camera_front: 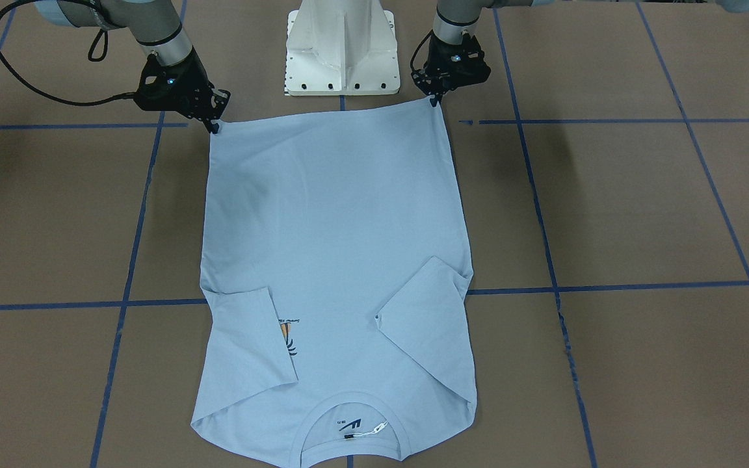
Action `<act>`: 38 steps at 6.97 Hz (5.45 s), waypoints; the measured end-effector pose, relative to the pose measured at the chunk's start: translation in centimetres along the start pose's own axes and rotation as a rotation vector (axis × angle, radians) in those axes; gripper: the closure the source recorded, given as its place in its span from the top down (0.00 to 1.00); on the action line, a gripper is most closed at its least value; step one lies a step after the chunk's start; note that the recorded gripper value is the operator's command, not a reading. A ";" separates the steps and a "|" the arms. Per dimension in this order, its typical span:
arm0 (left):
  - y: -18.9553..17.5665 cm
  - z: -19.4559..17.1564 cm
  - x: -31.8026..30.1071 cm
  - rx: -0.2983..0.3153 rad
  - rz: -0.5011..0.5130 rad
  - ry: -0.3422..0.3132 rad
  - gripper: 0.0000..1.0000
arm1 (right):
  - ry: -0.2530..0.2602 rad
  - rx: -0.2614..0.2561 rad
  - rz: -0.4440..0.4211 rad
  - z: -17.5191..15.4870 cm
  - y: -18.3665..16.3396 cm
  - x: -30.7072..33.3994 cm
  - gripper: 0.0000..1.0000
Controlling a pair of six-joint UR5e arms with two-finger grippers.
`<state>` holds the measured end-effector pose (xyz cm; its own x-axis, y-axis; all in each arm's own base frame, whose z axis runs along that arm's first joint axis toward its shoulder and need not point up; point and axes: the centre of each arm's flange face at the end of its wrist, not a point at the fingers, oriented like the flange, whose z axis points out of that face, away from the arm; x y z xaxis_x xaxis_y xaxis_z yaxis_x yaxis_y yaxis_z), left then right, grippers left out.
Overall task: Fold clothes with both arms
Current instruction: 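Lift the hem with both grippers and fold it toward the collar, then release the hem at the collar and raise both grippers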
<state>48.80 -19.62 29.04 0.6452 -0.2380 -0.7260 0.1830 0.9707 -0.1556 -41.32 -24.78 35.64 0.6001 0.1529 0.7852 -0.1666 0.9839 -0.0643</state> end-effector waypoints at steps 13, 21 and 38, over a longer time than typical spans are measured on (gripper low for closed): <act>-2.1 -11.8 1.4 -0.002 0.320 0.049 0.00 | -0.130 -0.262 0.061 -9.0 -3.5 1.4 0.00; -21.5 -11.9 4.7 0.197 0.175 0.011 0.00 | -0.187 0.047 0.235 -9.5 -24.5 -2.7 0.00; -38.6 -2.6 10.9 0.330 0.096 0.085 0.99 | -0.029 0.101 0.206 -0.9 -34.5 -4.8 1.00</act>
<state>46.89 -59.60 25.37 0.6094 -0.1293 -0.7823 0.3634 0.9225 0.1305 -37.73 -59.34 33.52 0.5226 0.3458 0.7793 -0.3620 0.9176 -0.1644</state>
